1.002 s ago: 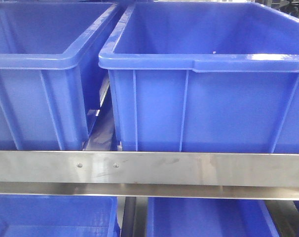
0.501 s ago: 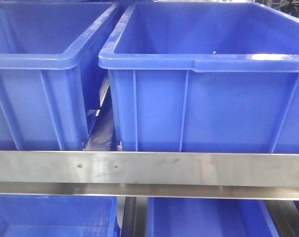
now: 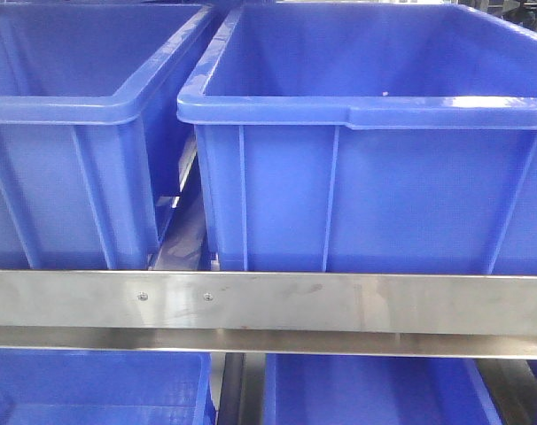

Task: Sort and place red and blue blocks on shelf
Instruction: 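Extend the right gripper with the red cube over a blue bin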

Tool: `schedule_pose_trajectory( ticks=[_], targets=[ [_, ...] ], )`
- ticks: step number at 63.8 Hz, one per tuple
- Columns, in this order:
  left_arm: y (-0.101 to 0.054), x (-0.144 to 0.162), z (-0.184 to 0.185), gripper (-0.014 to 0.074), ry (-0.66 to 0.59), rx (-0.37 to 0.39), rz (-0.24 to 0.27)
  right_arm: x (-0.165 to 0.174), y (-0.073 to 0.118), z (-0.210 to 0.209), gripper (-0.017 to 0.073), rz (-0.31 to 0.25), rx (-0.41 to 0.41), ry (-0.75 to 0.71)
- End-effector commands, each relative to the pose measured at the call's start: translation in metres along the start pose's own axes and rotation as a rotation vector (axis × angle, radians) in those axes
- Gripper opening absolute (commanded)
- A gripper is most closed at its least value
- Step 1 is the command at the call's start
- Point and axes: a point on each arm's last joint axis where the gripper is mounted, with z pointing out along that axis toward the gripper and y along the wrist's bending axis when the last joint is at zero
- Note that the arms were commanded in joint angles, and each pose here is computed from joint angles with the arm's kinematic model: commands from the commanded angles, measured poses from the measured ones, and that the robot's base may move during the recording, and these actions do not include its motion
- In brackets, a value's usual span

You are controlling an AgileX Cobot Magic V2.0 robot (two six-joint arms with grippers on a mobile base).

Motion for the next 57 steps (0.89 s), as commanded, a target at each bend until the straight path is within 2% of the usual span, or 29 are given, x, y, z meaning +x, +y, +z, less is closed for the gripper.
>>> schedule_pose_trajectory(
  ticks=[1, 11, 21, 31, 50, 57],
  targets=[
    [-0.008, -0.02, -0.005, 0.0125, -0.146, 0.072, -0.015, -0.026, 0.005, -0.008, 0.005, -0.006, -0.033, -0.171],
    [-0.011, -0.027, -0.005, 0.0125, -0.164, 0.081, -0.015, -0.047, 0.009, -0.012, 0.005, -0.007, -0.044, -0.227],
    [-0.016, -0.044, -0.004, 0.0125, -0.18, 0.086, -0.014, -0.065, 0.012, -0.003, 0.005, -0.008, -0.043, -0.222],
    [-0.023, -0.064, 0.001, 0.0125, -0.189, 0.081, 0.007, -0.081, 0.016, 0.014, 0.005, -0.012, -0.043, -0.213],
    [-0.035, -0.096, 0.033, 0.0125, -0.144, 0.06, 0.032, -0.11, 0.023, 0.056, 0.005, -0.016, -0.039, -0.173],
    [-0.039, -0.103, 0.049, 0.0125, -0.117, 0.05, 0.061, -0.118, 0.025, 0.071, 0.005, -0.017, -0.035, -0.155]
  ],
)
